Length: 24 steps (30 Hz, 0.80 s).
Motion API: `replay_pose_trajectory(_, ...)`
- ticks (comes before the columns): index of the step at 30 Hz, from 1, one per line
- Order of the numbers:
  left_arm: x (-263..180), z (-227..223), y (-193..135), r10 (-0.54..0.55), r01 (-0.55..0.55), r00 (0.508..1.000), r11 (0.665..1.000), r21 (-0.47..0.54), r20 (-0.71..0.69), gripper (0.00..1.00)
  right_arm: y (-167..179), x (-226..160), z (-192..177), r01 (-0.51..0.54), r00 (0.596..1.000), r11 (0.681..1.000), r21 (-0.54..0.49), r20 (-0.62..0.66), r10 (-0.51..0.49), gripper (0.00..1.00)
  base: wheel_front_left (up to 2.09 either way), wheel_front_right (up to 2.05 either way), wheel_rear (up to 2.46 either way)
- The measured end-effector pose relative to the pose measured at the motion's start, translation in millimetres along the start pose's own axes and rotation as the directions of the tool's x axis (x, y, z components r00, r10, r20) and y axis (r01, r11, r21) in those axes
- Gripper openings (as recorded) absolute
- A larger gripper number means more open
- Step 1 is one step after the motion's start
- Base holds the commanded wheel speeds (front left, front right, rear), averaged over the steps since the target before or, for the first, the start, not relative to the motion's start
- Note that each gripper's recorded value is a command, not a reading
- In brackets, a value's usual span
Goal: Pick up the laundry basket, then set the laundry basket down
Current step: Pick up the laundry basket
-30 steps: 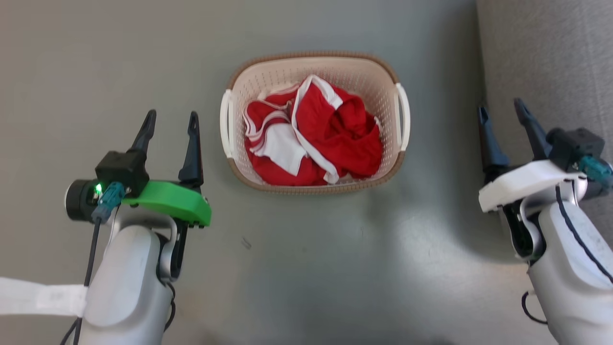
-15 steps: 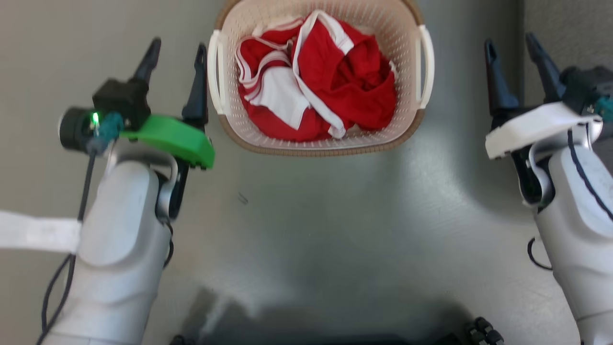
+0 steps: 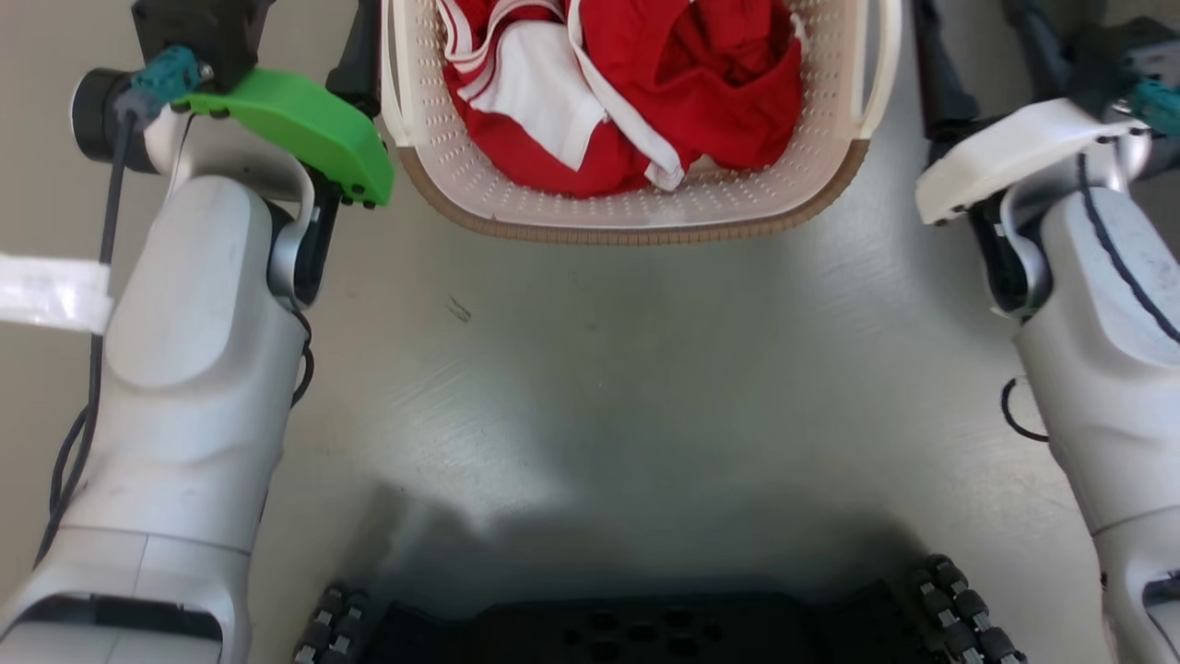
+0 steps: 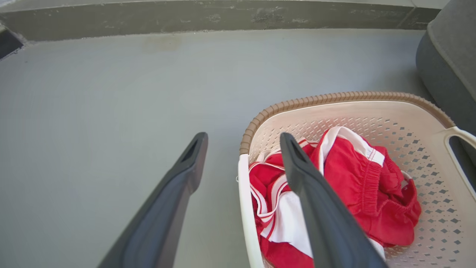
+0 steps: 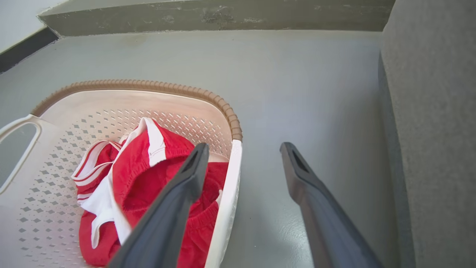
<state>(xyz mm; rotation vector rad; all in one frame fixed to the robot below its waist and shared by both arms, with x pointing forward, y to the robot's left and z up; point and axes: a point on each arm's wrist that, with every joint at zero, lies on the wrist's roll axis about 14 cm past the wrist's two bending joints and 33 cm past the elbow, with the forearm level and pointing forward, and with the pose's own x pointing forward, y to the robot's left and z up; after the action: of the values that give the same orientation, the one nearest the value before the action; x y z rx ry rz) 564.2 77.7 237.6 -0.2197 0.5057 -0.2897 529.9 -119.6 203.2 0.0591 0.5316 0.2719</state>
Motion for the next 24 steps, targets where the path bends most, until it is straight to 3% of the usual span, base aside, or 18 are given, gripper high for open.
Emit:
replay_pose_trajectory(19, 4, -94, 8, -0.001, -0.022, 0.958, 0.997, -0.079, -0.286, 1.00, 24, 14, -70, -0.051, 0.977, 0.998, 0.047, -0.206, 0.059, 1.00, 0.00, 0.00, 0.00)
replay_pose_trajectory(24, 6, -102, 8, -0.007, -0.021, 0.949, 0.996, -0.085, -0.315, 1.00, 23, 21, -72, -0.057, 0.975, 0.997, 0.044, -0.213, 0.065, 1.00, 0.00, 0.00, 0.00)
